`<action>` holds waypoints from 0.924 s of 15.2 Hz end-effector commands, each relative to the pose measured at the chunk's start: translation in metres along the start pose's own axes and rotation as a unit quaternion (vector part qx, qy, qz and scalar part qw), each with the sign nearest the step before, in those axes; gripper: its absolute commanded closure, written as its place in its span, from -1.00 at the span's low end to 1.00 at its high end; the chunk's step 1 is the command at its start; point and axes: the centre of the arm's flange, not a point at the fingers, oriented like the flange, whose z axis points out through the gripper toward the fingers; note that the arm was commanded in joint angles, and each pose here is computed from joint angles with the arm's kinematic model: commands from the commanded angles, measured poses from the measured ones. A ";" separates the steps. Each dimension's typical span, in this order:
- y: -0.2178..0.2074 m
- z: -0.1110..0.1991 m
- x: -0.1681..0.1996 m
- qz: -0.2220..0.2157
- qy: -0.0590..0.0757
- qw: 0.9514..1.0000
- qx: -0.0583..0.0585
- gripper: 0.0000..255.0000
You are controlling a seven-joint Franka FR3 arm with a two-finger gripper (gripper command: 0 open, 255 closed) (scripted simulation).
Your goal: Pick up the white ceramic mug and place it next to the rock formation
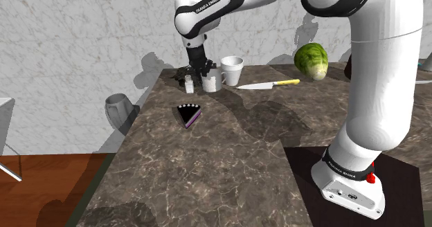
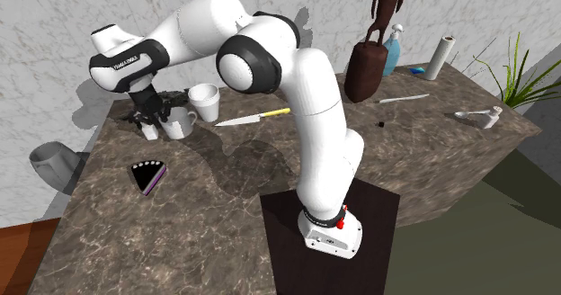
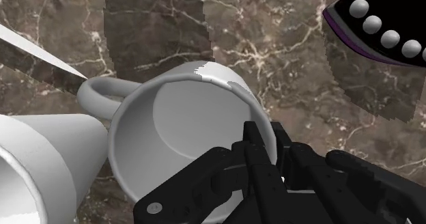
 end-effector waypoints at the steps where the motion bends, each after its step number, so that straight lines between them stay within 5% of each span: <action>1: -0.001 0.010 0.002 0.000 0.000 1.000 0.000 1.00; 12: -0.002 0.029 0.005 0.000 0.000 1.000 0.000 1.00; 13: -0.002 0.029 0.005 0.000 0.000 1.000 0.000 -1.00; 14: -0.002 0.029 0.005 0.000 0.000 1.000 0.000 -1.00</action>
